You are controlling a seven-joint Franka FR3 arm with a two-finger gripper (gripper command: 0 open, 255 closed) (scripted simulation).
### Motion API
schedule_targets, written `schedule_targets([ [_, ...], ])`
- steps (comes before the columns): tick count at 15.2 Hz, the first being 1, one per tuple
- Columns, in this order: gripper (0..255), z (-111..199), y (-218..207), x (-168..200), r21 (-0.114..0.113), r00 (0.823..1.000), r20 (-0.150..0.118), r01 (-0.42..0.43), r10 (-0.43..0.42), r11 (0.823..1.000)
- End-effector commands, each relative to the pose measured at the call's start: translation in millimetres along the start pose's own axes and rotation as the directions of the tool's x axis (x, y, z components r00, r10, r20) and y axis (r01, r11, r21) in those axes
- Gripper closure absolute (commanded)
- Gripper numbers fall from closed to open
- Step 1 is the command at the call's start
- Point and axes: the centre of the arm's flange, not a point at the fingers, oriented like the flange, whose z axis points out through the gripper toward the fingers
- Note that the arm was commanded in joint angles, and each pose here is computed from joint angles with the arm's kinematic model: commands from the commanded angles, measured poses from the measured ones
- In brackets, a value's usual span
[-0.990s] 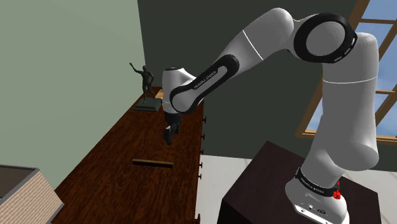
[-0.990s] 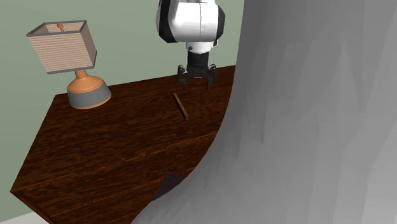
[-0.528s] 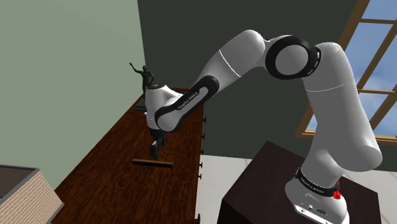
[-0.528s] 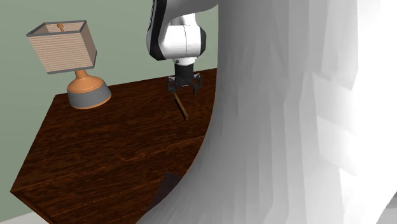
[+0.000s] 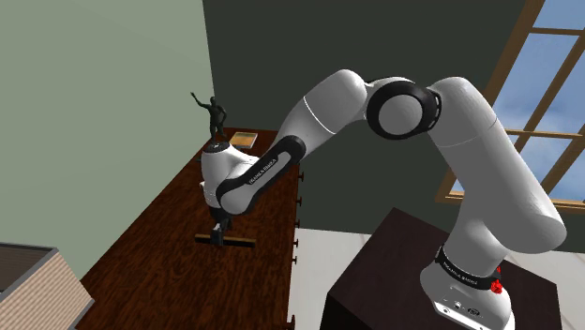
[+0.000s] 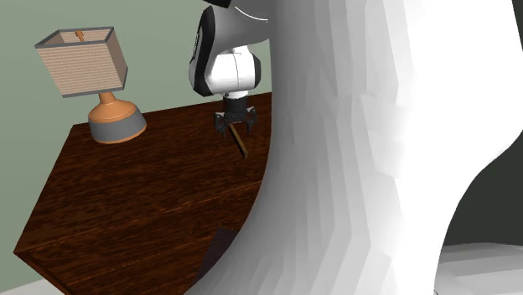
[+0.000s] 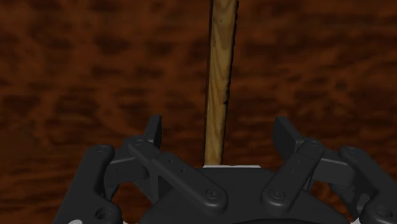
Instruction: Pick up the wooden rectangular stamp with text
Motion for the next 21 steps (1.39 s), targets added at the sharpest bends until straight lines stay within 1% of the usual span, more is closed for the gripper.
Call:
schedule_targets([
  [1, 0, 11, 0, 0, 0.0, 1.0, 0.0, 0.001, -0.001, 1.0],
  [3, 0, 24, 0, -1, 0.0, 1.0, 0.0, 0.001, -0.001, 1.0],
  [5, 0, 24, 0, -1, 0.0, 1.0, 0.0, 0.001, -0.001, 1.0],
  [6, 255, 24, 0, -1, 0.0, 1.0, 0.0, 0.001, -0.001, 1.0],
  [15, 255, 24, 0, -1, 0.0, 1.0, 0.0, 0.001, -0.001, 1.0],
  [21, 255, -7, 0, 1, 0.0, 1.0, 0.0, 0.001, -0.001, 1.0],
])
